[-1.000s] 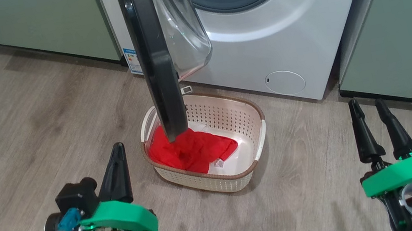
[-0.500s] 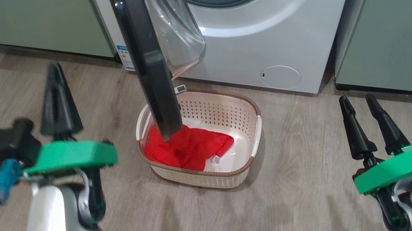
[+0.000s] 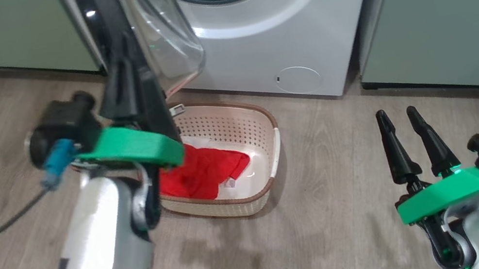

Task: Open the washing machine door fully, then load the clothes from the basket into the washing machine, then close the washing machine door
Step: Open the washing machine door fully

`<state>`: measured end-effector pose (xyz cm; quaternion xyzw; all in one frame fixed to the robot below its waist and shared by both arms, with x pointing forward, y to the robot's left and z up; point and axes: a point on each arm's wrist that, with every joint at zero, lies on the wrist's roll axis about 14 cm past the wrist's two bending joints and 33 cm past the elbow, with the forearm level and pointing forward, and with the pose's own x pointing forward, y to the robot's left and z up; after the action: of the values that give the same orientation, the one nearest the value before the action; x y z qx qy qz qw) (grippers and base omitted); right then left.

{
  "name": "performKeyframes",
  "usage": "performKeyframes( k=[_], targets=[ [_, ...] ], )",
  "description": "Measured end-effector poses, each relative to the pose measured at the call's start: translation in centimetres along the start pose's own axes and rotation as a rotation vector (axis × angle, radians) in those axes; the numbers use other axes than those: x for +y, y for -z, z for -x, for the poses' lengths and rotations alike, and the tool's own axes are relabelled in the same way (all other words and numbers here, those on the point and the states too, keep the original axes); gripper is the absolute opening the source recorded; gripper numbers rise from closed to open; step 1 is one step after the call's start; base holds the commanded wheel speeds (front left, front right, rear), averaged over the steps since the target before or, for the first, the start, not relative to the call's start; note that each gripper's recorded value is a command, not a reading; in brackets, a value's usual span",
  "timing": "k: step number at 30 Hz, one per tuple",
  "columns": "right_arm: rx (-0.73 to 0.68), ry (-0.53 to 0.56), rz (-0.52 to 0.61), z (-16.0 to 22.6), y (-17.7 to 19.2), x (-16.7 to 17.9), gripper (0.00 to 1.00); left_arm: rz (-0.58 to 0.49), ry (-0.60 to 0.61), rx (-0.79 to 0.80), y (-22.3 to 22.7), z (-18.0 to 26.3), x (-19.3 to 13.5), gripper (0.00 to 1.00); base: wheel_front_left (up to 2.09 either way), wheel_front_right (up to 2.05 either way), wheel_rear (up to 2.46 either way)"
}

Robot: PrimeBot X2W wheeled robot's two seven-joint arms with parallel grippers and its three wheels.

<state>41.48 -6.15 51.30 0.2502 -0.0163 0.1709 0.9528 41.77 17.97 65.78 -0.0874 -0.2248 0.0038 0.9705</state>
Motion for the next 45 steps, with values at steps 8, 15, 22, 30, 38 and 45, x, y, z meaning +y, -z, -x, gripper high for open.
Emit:
performKeyframes(
  k=[8, 15, 22, 30, 38, 45],
  targets=[
    [-0.002, 0.042, 0.002, 0.7, -0.1, -1.4, 1.00, 0.020, 0.087, 0.193, 6.6, 1.0, -2.9, 0.00, 0.00, 0.00, 0.00],
    [0.002, 0.072, 0.001, 1.1, 0.0, -2.5, 1.00, 0.012, 0.089, 0.325, 11.1, 2.1, -3.0, 0.00, 0.00, 0.00, 0.00],
    [0.012, 0.087, -0.004, 0.7, 0.5, -3.1, 1.00, 0.004, 0.006, 0.394, 13.3, 2.9, -0.8, 0.00, 0.00, 0.00, 0.00],
    [0.038, 0.036, -0.042, -0.5, 1.7, -1.6, 1.00, -0.010, -0.056, 0.406, 13.5, 3.2, 1.4, 0.00, 0.00, 0.00, 0.00],
    [0.079, 0.003, -0.054, -1.8, 3.4, -0.8, 1.00, -0.038, -0.167, 0.411, 13.6, 3.5, 5.4, 0.00, 0.00, 0.00, 0.00],
    [0.106, -0.034, -0.057, -3.5, 4.8, -0.3, 1.00, -0.083, -0.306, 0.394, 12.9, 3.8, 10.5, 0.00, 0.00, 0.00, 0.00]
  ],
)
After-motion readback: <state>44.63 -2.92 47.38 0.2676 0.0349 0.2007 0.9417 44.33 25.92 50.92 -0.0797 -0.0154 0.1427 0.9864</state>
